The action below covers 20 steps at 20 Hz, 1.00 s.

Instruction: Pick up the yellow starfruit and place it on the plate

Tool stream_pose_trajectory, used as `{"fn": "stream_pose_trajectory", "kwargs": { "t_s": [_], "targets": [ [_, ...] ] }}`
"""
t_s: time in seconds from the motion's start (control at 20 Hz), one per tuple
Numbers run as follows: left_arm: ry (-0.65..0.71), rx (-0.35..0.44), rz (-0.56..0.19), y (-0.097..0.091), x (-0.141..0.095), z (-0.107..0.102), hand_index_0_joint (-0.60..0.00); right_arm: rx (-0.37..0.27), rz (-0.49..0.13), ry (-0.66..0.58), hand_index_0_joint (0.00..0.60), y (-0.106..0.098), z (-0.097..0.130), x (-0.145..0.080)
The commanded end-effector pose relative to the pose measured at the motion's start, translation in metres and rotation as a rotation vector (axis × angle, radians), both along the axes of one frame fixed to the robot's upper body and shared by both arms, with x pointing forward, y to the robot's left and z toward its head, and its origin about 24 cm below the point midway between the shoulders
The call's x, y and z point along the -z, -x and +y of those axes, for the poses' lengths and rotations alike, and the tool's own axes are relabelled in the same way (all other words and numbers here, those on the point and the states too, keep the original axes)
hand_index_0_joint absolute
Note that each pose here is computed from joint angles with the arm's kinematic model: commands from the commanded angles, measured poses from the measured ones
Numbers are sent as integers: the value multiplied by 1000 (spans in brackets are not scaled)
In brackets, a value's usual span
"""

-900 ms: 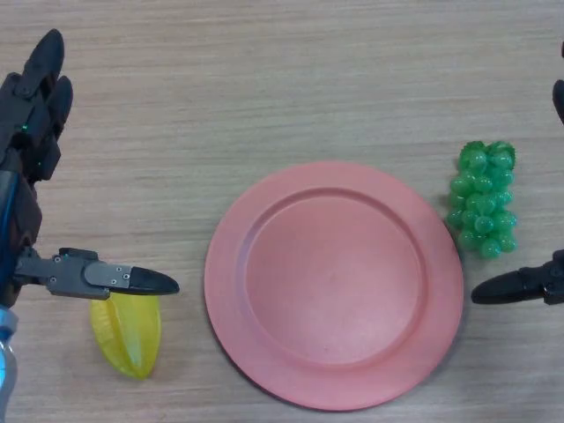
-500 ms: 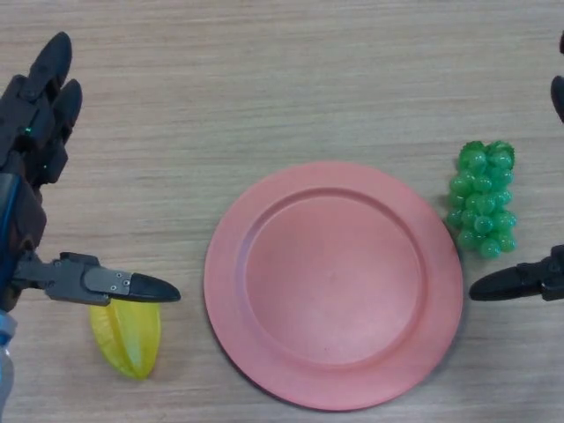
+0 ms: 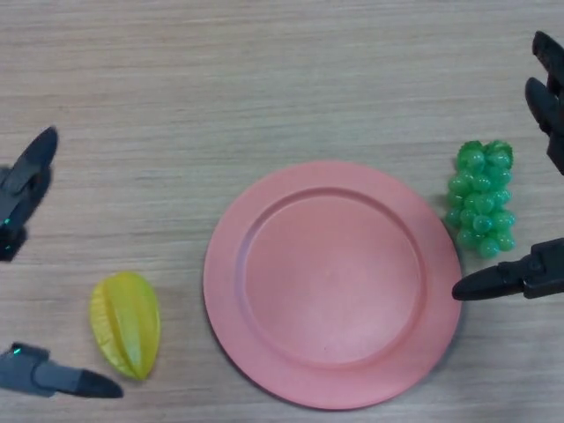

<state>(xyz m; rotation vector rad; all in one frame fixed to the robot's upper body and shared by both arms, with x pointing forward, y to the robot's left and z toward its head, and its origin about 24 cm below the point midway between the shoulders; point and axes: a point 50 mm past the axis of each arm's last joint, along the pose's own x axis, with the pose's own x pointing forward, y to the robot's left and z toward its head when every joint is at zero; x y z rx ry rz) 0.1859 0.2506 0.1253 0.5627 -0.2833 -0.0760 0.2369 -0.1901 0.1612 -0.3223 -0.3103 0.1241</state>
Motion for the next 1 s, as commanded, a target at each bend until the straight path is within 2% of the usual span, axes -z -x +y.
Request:
{"fn": "stream_pose_trajectory", "kwargs": {
  "t_s": [0.05,0.2,0.45,0.6,0.8,1.0],
  "targets": [
    [-165,-34,-164,8,-18,10,0,5,-176,-12,0,6,-1,-26],
    [-239,-81,-125,5,-3,21,0,-8,-176,-24,0,6,3,-25],
    [-241,-129,-66,-4,21,23,0,-3,-173,-58,0,9,4,-25],
    [-196,-110,-26,-14,33,20,0,0,-180,-52,0,10,1,-29],
    [-136,-115,-35,-28,43,13,0,18,-174,-31,0,13,-5,-26],
    [-86,-92,1,-38,54,8,0,34,-164,-32,0,16,-11,-24]
  ]
}}
